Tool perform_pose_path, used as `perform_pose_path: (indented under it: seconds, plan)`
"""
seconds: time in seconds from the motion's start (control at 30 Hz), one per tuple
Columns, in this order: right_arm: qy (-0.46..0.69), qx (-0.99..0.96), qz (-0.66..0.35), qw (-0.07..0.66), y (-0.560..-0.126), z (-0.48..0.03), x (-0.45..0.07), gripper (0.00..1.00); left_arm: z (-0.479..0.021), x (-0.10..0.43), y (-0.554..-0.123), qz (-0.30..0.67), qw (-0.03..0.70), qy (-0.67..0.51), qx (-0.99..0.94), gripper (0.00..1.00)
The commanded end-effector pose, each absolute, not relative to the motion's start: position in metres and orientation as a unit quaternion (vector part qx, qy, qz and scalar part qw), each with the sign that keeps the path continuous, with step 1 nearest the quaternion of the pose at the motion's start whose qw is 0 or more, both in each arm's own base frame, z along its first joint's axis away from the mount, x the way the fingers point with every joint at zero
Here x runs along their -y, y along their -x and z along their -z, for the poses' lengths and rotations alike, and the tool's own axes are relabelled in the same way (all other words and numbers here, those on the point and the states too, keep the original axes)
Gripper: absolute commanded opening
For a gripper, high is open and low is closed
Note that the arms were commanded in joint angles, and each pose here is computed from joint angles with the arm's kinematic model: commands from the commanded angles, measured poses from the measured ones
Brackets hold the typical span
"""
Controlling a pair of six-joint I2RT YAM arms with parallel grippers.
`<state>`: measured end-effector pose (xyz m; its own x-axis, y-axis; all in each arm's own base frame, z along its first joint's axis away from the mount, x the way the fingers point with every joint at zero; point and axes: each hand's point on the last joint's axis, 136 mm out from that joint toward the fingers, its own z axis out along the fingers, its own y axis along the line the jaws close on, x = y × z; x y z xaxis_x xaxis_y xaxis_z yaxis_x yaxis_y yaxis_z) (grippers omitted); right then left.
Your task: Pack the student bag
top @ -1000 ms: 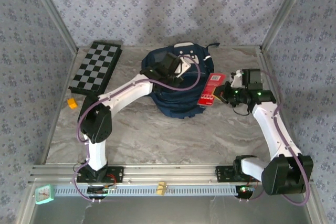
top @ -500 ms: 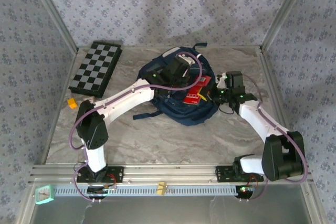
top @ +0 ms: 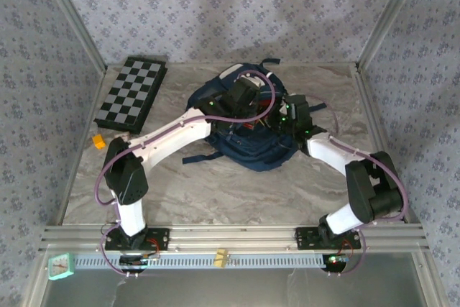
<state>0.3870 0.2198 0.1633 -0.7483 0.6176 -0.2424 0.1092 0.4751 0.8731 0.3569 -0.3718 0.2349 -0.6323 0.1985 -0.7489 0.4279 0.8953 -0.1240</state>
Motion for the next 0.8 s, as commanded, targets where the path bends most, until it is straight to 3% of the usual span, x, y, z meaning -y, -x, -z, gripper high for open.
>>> perform_pose_path:
  seconds: [0.0,0.2,0.4,0.53,0.67,0.77]
  plan:
    - [-0.231,-0.802,-0.450,0.318,-0.398,-0.176,-0.223,0.23,-0.283,0.365,-0.362,0.202,0.429,-0.128,-0.871,0.00]
    - [-0.201,-0.844,-0.384,0.314,-0.372,-0.170,-0.204,0.46,-0.281,0.355,-0.365,0.207,0.421,-0.120,-0.875,0.00]
    - [-0.218,-0.877,-0.307,0.298,-0.348,-0.157,-0.160,0.55,-0.275,0.354,-0.364,0.207,0.413,-0.121,-0.879,0.00]
    - [-0.229,-0.872,-0.306,0.304,-0.355,-0.163,-0.148,0.46,-0.279,0.356,-0.362,0.215,0.413,-0.120,-0.877,0.00]
    - [-0.210,-0.876,-0.324,0.288,-0.368,-0.161,-0.171,0.29,-0.279,0.358,-0.363,0.219,0.413,-0.119,-0.876,0.00]
    - [-0.213,-0.876,-0.329,0.283,-0.380,-0.158,-0.183,0.23,-0.278,0.360,-0.363,0.222,0.411,-0.118,-0.876,0.00]
